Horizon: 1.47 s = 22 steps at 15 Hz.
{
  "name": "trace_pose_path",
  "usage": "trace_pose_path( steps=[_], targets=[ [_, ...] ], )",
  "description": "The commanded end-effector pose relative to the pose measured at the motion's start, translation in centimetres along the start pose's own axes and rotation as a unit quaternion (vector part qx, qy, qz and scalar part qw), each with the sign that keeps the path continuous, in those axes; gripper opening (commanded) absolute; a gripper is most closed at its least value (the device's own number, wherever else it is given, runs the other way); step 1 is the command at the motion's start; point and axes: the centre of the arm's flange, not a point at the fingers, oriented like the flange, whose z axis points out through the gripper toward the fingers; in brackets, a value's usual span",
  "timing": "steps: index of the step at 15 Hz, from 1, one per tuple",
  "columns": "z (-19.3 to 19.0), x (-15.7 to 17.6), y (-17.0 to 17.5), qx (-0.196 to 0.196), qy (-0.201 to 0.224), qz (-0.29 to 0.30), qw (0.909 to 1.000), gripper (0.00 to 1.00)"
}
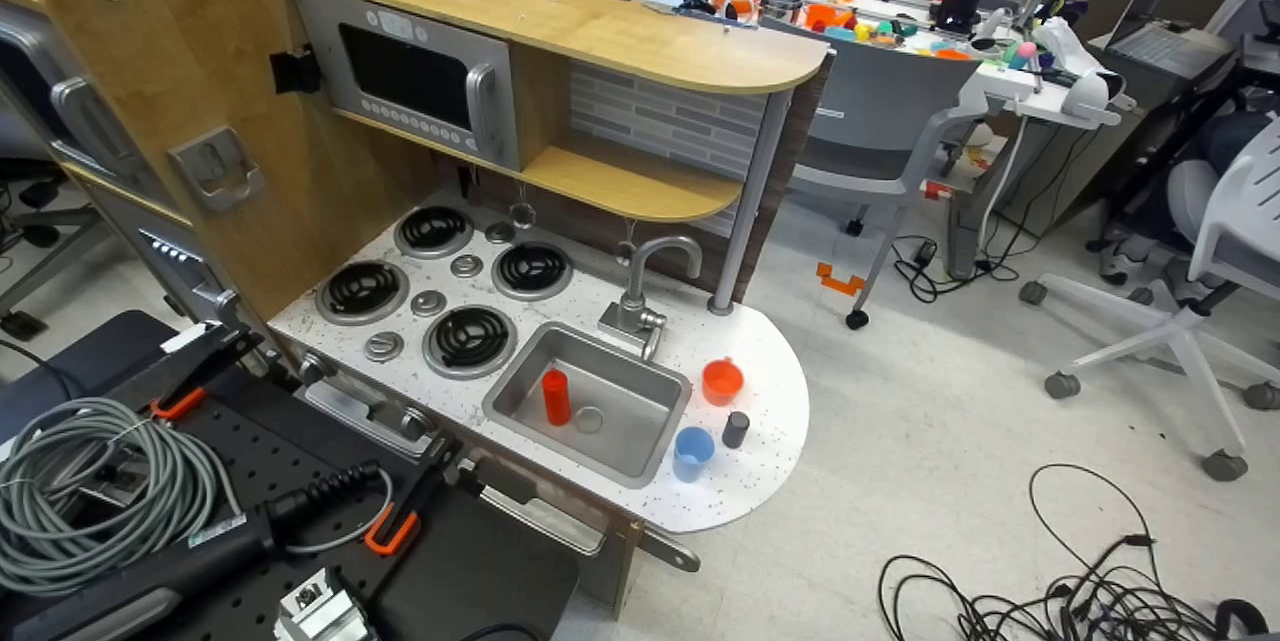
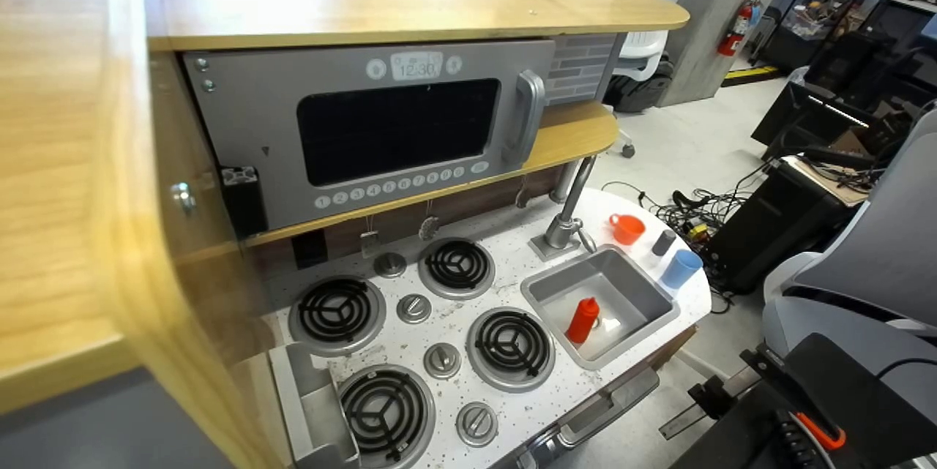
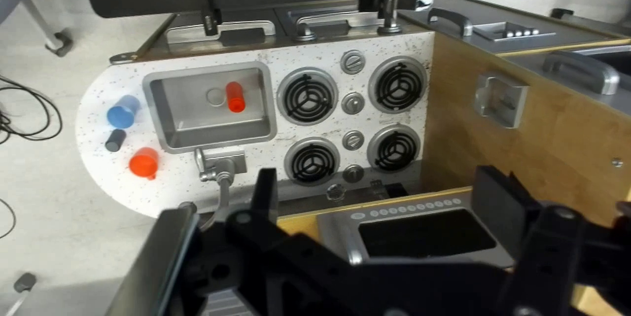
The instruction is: Place the light blue cup in the sink
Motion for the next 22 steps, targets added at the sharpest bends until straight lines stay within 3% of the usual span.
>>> trace_pose_path(
  steps=[1,6,9,16,22],
  targets=[
    [6.3,5.0,3.2,-0.037,-0.003,-0.038,0.9986,1.0],
    [17.0,9.3,8.2,-0.105,-0.032,-0.092,0.9897,1.0],
    [22.7,11.2,11.9,-0.124,-0.057,-0.115,0.984,1.0],
    [33.9,12.4,23.1,-0.103,-0.138,-0.061,0.9832,1.0],
    [41.1,12.1,28.7,-0.125,-0.174,-0.05,0.9756,1.0]
  ],
)
